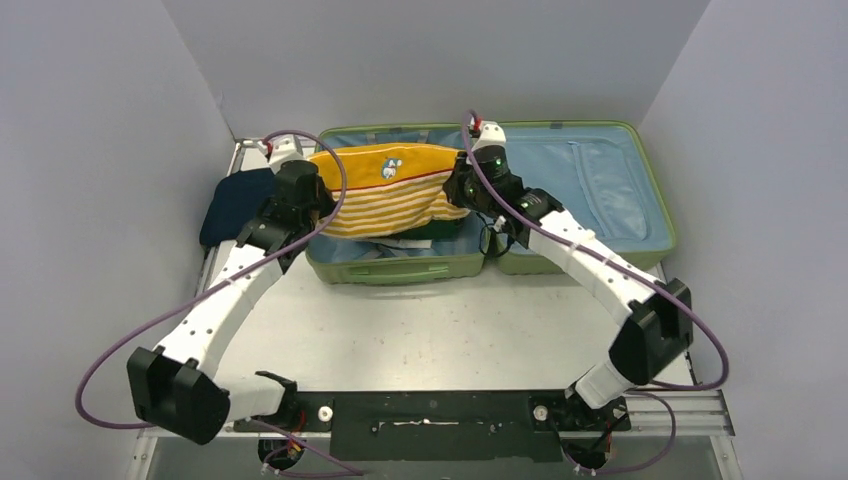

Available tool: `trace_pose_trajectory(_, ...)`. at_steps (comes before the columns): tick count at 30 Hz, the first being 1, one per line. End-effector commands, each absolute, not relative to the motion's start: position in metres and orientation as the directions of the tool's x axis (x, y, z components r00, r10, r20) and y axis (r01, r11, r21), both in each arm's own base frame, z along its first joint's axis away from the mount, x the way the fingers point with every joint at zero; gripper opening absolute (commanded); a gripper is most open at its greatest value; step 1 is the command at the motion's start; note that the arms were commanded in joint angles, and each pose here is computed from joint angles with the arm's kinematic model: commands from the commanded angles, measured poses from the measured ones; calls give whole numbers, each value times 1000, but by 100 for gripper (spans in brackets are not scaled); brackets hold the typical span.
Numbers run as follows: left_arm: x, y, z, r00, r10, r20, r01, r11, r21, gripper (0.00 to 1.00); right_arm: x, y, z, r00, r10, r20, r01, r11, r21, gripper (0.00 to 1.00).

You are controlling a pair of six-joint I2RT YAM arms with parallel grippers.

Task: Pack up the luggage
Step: Place the household item in the luggage.

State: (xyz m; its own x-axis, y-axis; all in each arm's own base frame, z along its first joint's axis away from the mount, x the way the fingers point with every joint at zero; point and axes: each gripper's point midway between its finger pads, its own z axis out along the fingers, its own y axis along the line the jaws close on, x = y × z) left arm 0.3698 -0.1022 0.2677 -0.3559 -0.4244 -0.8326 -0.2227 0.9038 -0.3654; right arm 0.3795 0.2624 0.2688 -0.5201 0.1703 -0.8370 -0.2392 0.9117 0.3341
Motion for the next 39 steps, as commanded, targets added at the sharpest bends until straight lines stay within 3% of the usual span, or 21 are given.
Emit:
trace_pose_trajectory(1,421,-93,297,-196,-483,-854,-152,875,-460,0,433,269,307,-390,238,-890,-312,875,371,0)
trace_pose_trajectory(10,488,-110,256,-276,-483,-831,-120,875,-469,0,495,259,262,-454,219,-863,-270,890,368,0)
trace_pose_trajectory(18,519,-124,211,-342,-480,-808,-128,875,-467,0,527,264,216,-521,195,-831,-250,896,367,0)
trace_pose_trajectory(25,526,-107,193,-352,-464,-813,-184,886,-425,0,524,265,181,-585,187,-789,-224,898,379,0)
trace_pose_trajectory(35,522,-104,236,-360,-442,-821,-172,897,-408,0,510,277,219,-607,248,-755,-222,859,461,0)
trace_pose_trajectory(39,517,-105,229,-419,-433,-799,-192,901,-388,0,504,276,220,-649,272,-710,-190,846,498,0)
